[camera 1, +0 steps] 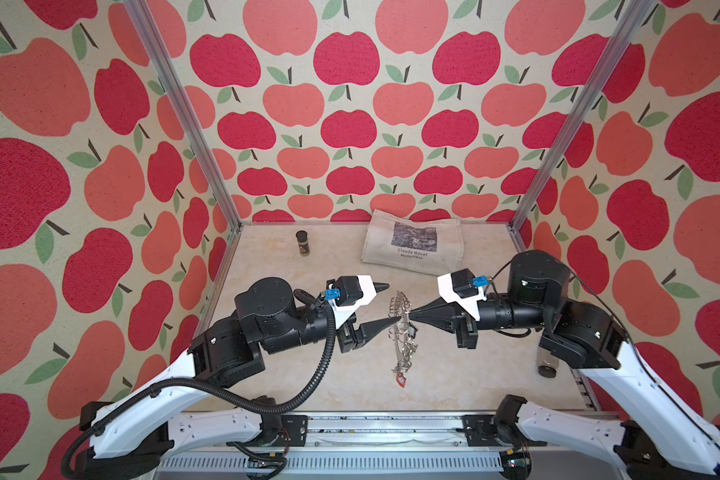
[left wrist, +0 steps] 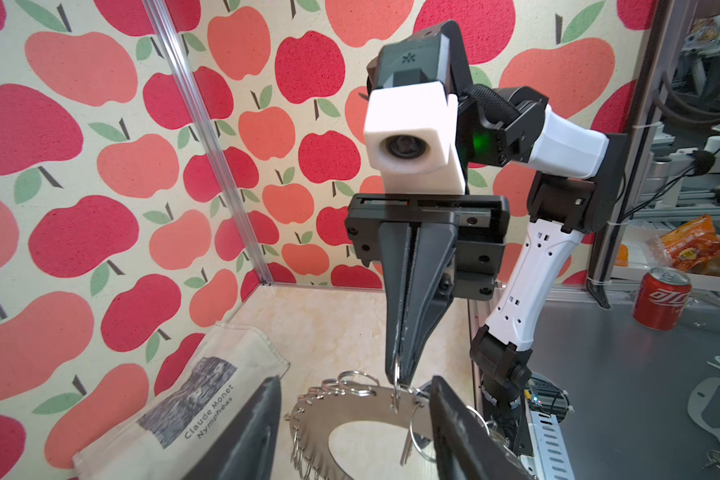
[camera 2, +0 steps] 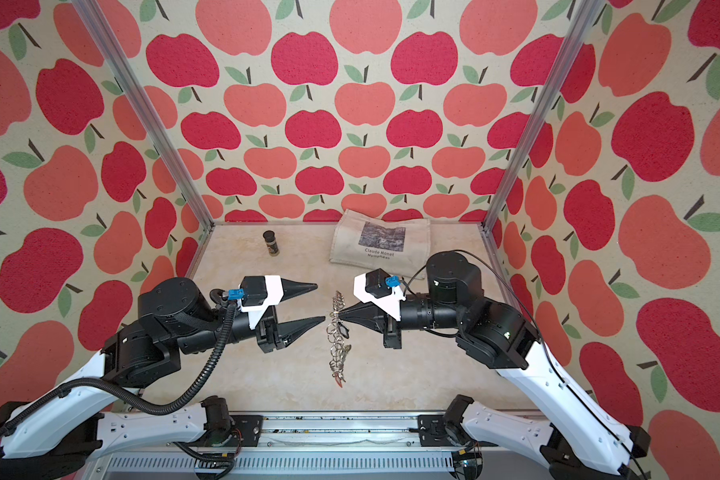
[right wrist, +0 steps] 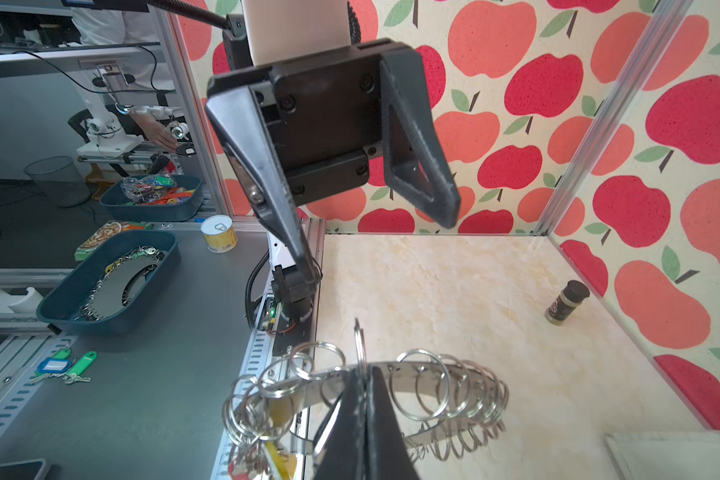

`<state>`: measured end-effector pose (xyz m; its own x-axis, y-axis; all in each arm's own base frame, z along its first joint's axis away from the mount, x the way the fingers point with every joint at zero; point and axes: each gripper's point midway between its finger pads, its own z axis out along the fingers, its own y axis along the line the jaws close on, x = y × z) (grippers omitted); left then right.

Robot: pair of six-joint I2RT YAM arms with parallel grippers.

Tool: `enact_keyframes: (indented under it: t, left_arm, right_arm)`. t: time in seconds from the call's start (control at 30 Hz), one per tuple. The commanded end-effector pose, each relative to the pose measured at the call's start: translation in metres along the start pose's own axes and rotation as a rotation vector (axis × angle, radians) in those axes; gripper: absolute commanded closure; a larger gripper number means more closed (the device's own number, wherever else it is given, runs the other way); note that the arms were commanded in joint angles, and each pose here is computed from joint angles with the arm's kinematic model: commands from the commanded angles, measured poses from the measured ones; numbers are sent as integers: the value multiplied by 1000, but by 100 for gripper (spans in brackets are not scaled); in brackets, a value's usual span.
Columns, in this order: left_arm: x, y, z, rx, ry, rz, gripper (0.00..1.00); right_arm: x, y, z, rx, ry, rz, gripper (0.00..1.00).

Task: Put the keys on the keyring

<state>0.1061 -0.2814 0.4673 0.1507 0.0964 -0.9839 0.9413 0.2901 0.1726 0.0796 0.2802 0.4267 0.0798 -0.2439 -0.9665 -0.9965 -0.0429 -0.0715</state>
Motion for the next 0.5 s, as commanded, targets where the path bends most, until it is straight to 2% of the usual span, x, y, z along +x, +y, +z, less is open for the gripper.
enact_keyframes:
  t: [0.0,0.2,0.33,0.47]
  left_arm:
    - [29,0,-1,-23,102,-118,36]
    - [52,-15,10,55,205,-208,34]
    - [65,-24,19,105,278,-238,37]
    - [68,-27,23,123,302,-240,37]
  right_arm:
    - [11,4,-5,7,70,-11,100]
    - [29,3,0,6,160,16,100]
    - [36,3,5,9,199,28,100]
    - [38,2,6,20,211,29,100]
